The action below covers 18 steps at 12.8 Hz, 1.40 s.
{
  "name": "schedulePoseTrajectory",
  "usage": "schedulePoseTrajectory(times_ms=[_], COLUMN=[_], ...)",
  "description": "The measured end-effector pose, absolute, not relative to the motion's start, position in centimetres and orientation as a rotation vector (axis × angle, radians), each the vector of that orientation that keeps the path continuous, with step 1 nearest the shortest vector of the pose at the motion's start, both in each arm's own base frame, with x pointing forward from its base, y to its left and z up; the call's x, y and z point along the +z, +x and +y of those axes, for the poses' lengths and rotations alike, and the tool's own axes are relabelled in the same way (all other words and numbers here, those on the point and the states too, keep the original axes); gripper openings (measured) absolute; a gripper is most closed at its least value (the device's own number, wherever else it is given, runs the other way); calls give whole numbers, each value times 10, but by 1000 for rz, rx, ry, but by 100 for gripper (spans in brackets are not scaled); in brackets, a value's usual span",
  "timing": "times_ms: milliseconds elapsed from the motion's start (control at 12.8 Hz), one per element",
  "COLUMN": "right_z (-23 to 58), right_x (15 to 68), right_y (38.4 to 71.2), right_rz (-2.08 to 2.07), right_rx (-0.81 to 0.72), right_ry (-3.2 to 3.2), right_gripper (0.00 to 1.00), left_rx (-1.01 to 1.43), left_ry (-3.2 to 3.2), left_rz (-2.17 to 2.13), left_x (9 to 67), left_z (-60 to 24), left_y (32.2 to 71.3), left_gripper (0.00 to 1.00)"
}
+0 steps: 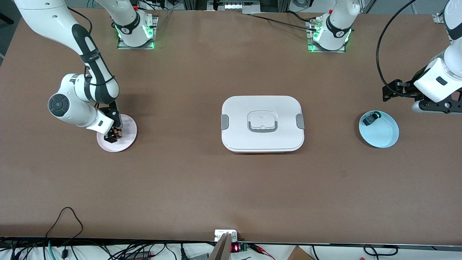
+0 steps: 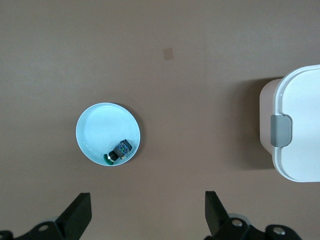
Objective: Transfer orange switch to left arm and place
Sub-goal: 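Close the right gripper on the orange switch, then lift the switch over the box with the right gripper while the left gripper approaches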
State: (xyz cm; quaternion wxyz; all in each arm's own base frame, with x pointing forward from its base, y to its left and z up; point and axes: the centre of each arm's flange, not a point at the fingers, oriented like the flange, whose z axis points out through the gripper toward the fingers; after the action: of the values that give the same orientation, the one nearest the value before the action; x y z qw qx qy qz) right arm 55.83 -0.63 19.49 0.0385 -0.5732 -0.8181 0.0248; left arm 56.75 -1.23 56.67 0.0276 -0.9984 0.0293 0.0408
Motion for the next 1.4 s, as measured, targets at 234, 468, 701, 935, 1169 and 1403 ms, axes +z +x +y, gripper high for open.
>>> schedulePoseTrajectory(times_ms=[234, 468, 701, 935, 1169, 1403], right_z=[-6, -7, -7, -7, -7, -7], right_x=[194, 192, 190, 188, 188, 188], right_y=[557, 557, 555, 554, 554, 554], right_rz=[-2511, -2513, -2511, -2499, -2496, -2497], right_rx=[74, 72, 68, 63, 61, 60], right_ry=[-1760, -1762, -1768, -1776, -1779, -1779], right_gripper=[100, 97, 93, 86, 72, 72], left_rx=[126, 126, 126, 126, 126, 126], left_ry=[-3083, -3083, -3083, -3083, -3083, -3083], left_rz=[91, 91, 92, 92, 93, 93], left_x=[567, 567, 567, 567, 567, 567], left_z=[-12, -13, -13, -13, -13, -13], left_y=[567, 567, 567, 567, 567, 567], left_gripper=[100, 100, 100, 100, 100, 100])
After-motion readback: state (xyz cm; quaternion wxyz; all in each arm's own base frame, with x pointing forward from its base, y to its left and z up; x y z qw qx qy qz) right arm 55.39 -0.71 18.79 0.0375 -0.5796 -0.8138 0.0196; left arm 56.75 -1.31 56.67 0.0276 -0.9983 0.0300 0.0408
